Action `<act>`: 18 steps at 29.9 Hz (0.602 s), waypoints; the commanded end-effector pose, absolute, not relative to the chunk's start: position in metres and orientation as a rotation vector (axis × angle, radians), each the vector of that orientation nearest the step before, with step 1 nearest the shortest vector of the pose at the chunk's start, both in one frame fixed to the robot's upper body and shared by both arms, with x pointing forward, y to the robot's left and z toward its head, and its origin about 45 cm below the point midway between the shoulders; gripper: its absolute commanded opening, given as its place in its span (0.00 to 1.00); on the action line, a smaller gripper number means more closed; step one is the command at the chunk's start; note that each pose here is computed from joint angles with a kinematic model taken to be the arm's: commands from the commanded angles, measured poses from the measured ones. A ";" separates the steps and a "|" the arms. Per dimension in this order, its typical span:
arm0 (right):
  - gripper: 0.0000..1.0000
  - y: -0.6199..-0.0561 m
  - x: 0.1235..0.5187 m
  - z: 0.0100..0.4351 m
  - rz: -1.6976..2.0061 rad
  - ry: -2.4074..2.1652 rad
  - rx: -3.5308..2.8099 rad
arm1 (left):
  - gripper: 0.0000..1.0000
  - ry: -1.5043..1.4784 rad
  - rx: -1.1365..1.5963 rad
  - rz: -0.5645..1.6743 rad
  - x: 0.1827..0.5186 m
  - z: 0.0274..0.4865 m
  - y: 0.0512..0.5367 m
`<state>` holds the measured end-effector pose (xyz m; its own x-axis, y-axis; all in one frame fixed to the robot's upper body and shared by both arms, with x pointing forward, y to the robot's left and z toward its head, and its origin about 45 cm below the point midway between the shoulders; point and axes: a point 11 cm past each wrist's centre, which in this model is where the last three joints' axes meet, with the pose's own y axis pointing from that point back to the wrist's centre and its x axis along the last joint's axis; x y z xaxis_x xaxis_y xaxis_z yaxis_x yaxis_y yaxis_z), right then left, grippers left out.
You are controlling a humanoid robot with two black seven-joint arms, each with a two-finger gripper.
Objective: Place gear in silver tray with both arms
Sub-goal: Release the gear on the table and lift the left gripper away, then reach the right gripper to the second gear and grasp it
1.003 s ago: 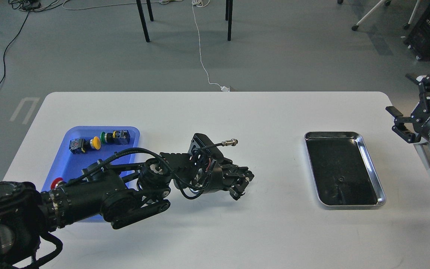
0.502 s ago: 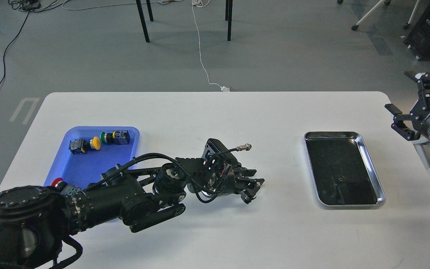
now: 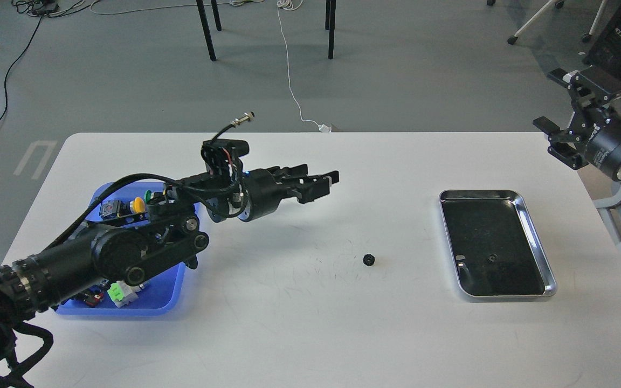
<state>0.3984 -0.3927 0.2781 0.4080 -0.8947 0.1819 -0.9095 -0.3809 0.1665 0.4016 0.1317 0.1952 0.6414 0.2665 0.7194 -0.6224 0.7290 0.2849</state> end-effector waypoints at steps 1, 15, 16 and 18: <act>0.96 -0.355 0.410 0.281 0.228 -1.396 2.447 | 0.90 -0.480 0.364 0.759 0.425 0.232 0.182; 0.96 -0.184 0.428 0.271 0.745 -0.406 2.236 | 0.93 0.178 -0.235 1.207 0.450 0.294 0.324; 0.96 -0.175 0.425 0.264 0.769 -0.339 2.209 | 0.94 0.202 -0.266 1.224 0.450 0.296 0.329; 0.96 -0.158 0.418 0.253 0.811 -0.220 2.163 | 0.95 0.252 -0.324 1.251 0.449 0.297 0.338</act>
<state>0.4268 -0.1824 0.2687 0.7849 -0.0590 0.6169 -0.4817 -0.6843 0.5475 0.4499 0.3234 0.2942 0.3454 0.9004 -0.2646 -0.9384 0.3344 -0.0873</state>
